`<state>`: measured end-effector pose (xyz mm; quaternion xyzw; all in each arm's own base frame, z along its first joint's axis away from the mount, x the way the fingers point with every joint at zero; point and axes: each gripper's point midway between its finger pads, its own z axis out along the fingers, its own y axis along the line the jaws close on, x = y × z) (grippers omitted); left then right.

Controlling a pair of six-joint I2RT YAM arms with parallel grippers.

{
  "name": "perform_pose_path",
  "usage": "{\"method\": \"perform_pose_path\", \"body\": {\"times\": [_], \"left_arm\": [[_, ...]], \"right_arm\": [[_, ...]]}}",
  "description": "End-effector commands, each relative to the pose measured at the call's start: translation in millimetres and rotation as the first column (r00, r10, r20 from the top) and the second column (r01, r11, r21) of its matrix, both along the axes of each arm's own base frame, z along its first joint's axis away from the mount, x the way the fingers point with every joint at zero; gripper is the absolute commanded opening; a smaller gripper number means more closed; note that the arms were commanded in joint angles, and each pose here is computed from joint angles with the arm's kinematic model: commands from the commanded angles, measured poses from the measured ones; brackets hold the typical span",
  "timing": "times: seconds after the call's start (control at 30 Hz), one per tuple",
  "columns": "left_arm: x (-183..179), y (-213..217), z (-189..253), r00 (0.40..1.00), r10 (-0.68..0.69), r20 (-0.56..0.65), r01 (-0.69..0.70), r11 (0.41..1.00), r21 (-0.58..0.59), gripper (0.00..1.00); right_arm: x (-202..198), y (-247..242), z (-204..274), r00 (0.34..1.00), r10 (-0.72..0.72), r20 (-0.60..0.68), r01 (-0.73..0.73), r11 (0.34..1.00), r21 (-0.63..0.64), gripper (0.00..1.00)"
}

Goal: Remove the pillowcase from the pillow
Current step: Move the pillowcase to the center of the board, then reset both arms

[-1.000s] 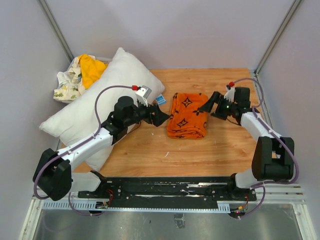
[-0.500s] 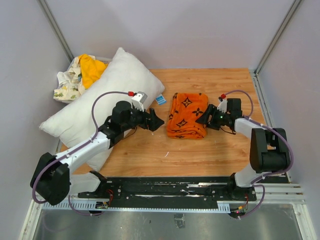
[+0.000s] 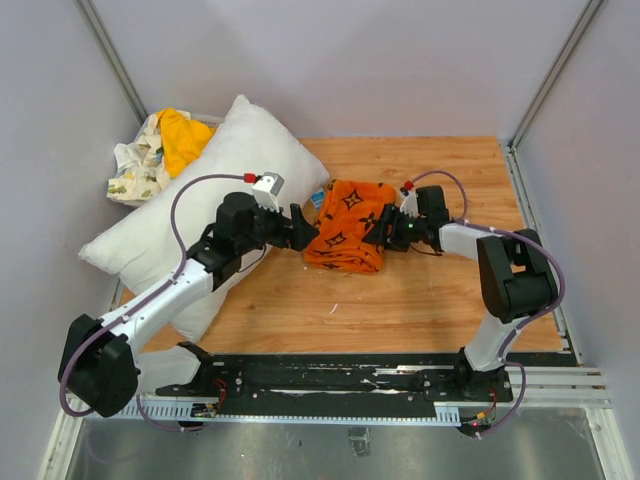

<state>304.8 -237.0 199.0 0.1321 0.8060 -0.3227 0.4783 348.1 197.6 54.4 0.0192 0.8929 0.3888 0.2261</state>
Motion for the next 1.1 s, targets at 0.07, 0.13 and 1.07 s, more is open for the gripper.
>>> {"method": "perform_pose_path", "body": {"times": [0.07, 0.13, 1.07], "left_arm": [[7.2, 12.6, 24.1, 0.998, 0.057, 0.000, -0.057, 0.997, -0.054, 0.93], [9.1, 14.5, 26.6, 0.998, 0.062, -0.002, -0.062, 0.996, -0.063, 0.93], [59.6, 147.2, 119.5, 0.915, 0.395, 0.079, -0.388, 0.918, -0.085, 0.99]], "right_arm": [[30.9, 20.0, 11.0, 0.999, 0.015, 0.039, -0.015, 1.000, 0.013, 0.60], [38.4, 23.7, 15.5, 0.999, 0.024, 0.045, -0.025, 1.000, 0.019, 0.61], [34.2, -134.8, 191.0, 0.840, -0.382, 0.384, 0.374, 0.922, 0.100, 0.98]]}}
